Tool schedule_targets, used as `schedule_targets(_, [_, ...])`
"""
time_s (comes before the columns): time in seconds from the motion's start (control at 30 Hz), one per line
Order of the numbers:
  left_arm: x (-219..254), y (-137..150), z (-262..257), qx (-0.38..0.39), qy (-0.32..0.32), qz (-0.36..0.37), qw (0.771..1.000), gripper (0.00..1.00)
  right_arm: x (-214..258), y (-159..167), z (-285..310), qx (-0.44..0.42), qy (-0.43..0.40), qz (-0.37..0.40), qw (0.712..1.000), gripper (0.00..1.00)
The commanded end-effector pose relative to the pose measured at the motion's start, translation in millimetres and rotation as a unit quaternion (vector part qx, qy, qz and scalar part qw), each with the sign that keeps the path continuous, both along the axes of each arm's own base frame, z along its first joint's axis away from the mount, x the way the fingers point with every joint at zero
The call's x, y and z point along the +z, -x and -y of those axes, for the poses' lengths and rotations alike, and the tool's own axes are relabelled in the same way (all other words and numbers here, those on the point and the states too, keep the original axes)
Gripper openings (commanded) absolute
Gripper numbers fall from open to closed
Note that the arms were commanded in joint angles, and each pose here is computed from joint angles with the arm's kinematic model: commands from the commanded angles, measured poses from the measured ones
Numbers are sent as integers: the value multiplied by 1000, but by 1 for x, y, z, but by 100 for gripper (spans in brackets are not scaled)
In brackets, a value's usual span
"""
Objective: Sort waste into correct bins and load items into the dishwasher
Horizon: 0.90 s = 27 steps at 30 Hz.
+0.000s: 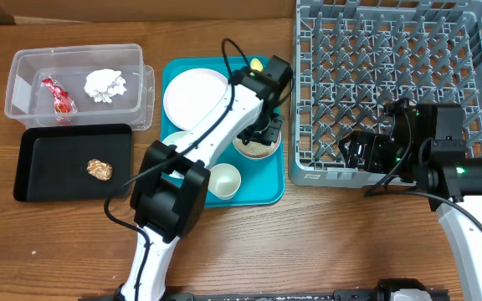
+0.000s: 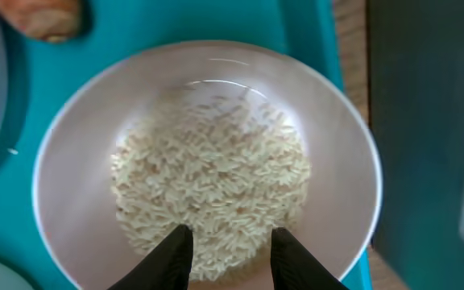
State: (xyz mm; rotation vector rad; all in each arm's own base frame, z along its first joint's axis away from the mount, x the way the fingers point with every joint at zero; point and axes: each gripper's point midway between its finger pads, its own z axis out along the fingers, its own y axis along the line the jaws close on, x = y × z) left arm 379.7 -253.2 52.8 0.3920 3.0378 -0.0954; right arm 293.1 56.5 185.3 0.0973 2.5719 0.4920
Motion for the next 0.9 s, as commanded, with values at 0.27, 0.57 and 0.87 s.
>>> schedule_targets(0.27, [0,3,10,31,26,-11,999,38,12,-6,-2,4,-2,18,1000,100])
schedule_targets(0.57, [5,-35,9,88,70,36,993,43,12,-6,-2,4,-1,18,1000,100])
schedule_targets(0.87, [9,-34,-5,22,39,38,998,44,12,-6,-2,4,-2,18,1000,100])
